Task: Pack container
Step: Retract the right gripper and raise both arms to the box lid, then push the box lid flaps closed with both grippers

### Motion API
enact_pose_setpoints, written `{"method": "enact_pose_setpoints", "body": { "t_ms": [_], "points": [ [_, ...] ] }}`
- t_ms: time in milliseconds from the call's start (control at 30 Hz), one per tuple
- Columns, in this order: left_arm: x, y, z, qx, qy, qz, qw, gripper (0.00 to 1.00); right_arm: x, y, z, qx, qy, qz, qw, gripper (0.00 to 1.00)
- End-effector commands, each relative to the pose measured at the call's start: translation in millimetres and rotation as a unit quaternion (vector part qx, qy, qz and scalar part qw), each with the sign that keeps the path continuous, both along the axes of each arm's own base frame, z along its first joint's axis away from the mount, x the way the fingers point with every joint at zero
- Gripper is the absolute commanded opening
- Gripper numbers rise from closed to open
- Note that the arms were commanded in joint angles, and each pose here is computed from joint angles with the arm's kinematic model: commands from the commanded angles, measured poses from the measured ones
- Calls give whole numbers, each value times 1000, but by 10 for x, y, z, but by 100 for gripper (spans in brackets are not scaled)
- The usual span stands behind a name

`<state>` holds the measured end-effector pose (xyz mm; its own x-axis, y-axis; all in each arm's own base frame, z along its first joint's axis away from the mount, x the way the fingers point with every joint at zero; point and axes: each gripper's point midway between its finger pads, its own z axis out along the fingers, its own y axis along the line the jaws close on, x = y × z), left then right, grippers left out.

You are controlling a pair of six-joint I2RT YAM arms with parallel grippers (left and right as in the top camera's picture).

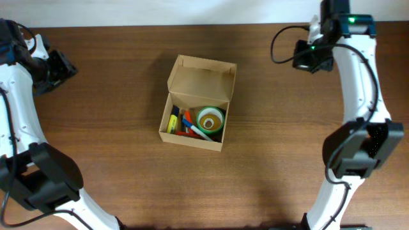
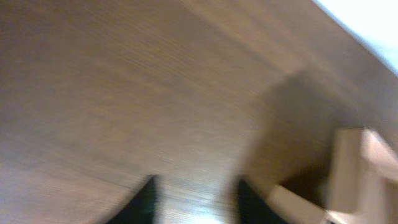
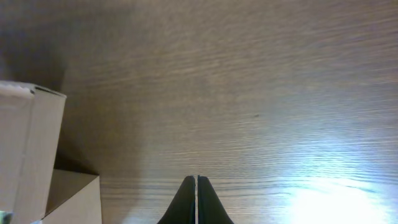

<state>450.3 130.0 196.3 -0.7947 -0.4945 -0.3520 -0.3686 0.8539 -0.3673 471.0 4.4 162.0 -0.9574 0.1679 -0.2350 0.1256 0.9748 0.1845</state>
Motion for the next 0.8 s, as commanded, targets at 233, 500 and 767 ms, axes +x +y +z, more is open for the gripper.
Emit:
{"method": "enact_pose_setpoints", "body": {
  "t_ms": [233,500,767],
  "points": [
    [280,-1977,-615,-156,4,-288,945,1,-14,619,-421,159,57,60,984,4],
    [214,-2204,-1543,-248,60,-324,911,1,-266,911,-537,209,127,69,967,4],
    [211,-2328,-1620,-243,40,-364,898,1,-298,1370,-828,341,184,71,919,4]
  ]
}}
